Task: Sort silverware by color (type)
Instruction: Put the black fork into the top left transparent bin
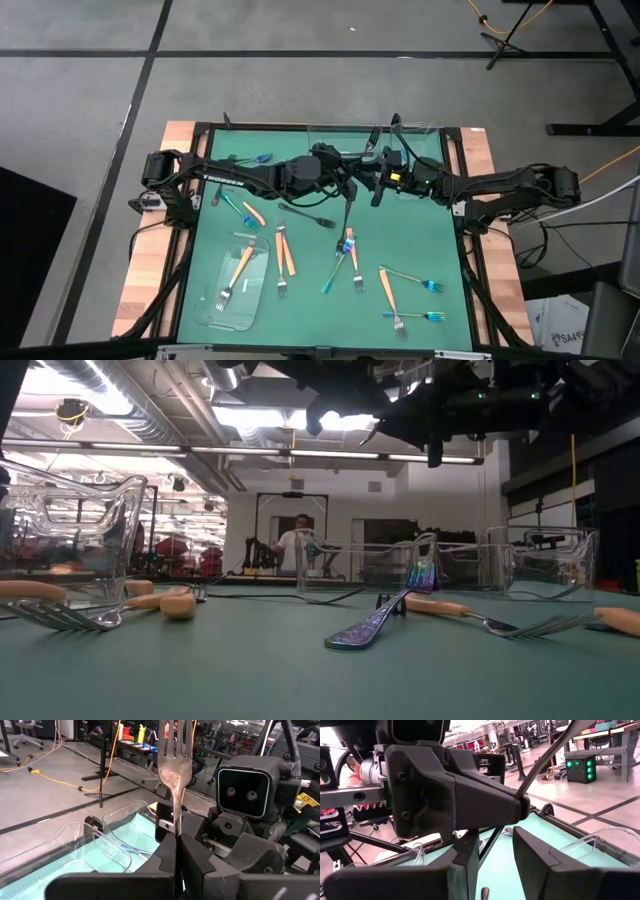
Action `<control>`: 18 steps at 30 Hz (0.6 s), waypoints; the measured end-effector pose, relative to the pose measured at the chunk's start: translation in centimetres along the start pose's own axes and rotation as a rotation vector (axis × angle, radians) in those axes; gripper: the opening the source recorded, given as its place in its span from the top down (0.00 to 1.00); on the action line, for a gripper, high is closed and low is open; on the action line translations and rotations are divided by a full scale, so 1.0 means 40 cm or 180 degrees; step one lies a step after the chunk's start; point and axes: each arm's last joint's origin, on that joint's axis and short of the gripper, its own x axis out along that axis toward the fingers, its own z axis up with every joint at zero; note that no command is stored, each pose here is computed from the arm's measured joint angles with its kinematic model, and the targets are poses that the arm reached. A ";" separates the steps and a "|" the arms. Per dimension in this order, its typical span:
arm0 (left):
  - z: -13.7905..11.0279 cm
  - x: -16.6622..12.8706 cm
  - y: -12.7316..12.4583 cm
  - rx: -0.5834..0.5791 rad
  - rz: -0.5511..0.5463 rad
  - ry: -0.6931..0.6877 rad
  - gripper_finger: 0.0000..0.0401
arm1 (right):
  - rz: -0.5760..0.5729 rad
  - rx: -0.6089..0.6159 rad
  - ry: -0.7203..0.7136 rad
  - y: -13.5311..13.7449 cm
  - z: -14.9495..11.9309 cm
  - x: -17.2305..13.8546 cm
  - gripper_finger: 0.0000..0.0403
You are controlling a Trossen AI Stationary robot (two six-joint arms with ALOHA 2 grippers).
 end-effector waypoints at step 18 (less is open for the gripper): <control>-0.001 0.000 0.000 0.0014 0.0011 0.0009 0.99 | -0.0004 0.0004 0.0013 0.000 -0.001 0.000 0.99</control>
